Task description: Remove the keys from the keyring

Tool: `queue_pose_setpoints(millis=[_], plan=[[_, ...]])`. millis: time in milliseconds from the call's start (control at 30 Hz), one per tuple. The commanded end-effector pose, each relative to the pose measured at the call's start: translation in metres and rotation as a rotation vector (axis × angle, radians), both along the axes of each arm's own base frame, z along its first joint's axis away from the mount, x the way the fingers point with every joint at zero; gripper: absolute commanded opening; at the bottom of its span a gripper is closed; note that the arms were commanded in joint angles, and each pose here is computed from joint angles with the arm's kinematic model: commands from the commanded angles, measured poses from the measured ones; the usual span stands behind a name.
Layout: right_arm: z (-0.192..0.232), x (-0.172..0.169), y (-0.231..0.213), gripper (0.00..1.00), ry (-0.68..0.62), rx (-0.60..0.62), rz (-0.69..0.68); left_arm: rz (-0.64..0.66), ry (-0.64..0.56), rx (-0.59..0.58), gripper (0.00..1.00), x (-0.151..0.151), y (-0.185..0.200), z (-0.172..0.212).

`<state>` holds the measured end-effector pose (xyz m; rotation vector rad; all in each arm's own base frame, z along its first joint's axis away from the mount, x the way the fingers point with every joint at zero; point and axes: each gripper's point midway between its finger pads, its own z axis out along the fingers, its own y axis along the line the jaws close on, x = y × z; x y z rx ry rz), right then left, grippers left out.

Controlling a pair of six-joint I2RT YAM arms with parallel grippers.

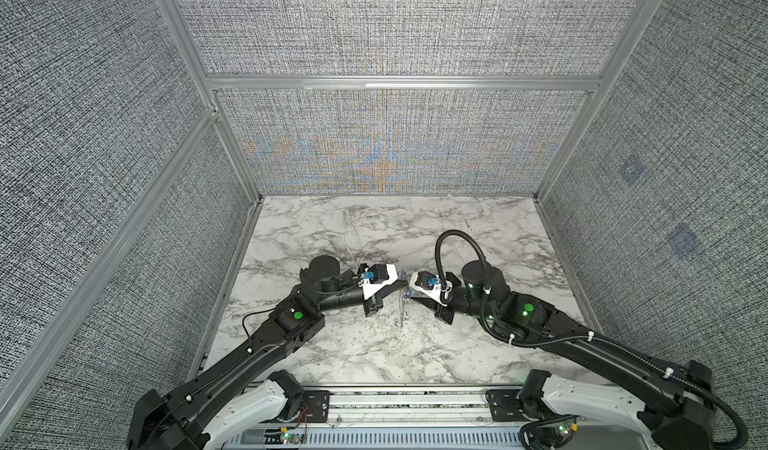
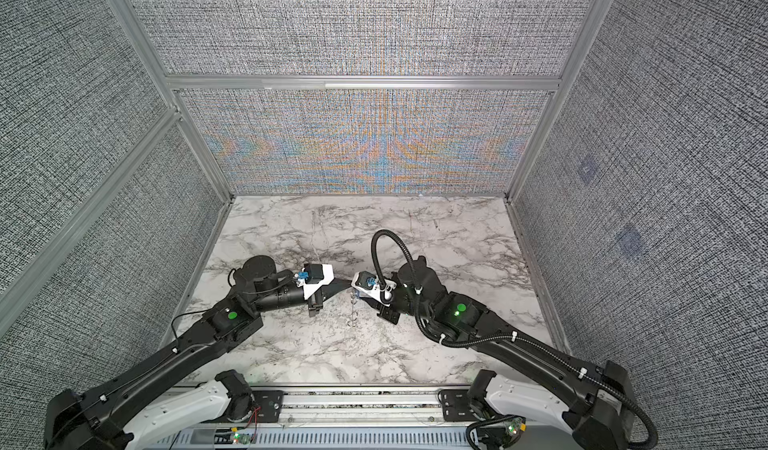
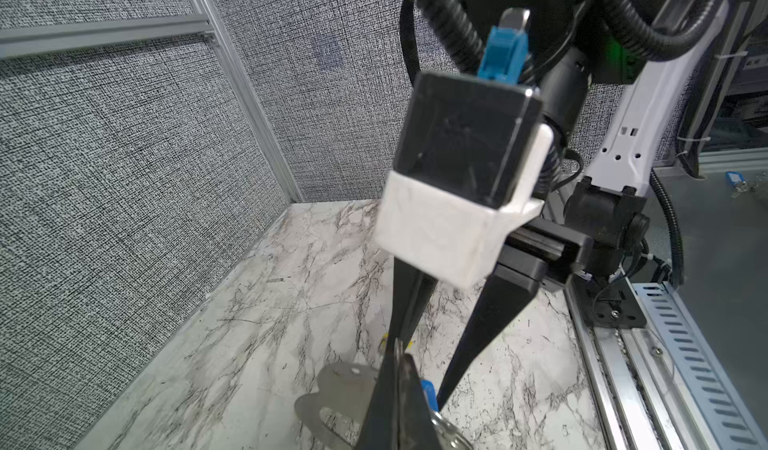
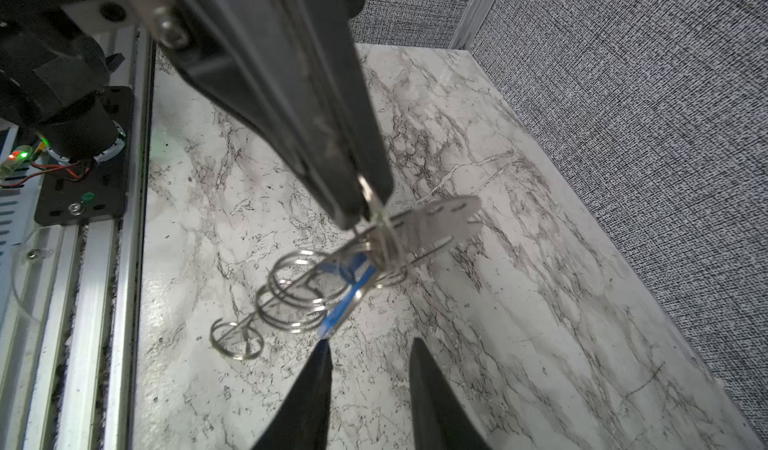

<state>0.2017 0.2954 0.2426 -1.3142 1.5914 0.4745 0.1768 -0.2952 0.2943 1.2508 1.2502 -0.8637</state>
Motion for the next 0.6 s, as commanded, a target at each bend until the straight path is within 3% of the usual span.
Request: queue_pose_setpoints(millis=[0,567], plan=[[0.01,0.006,0.005,0.33,-0.027,0.047,-0.014,-0.014,-0.017,-0.083,0.0,-0.003,-0.001,0.019],[0.026,-0.006,0.0,0.34,-0.057,0.084,0.025,0.027,0.002,-0.146,0.0,0.005,0.002,0.022]])
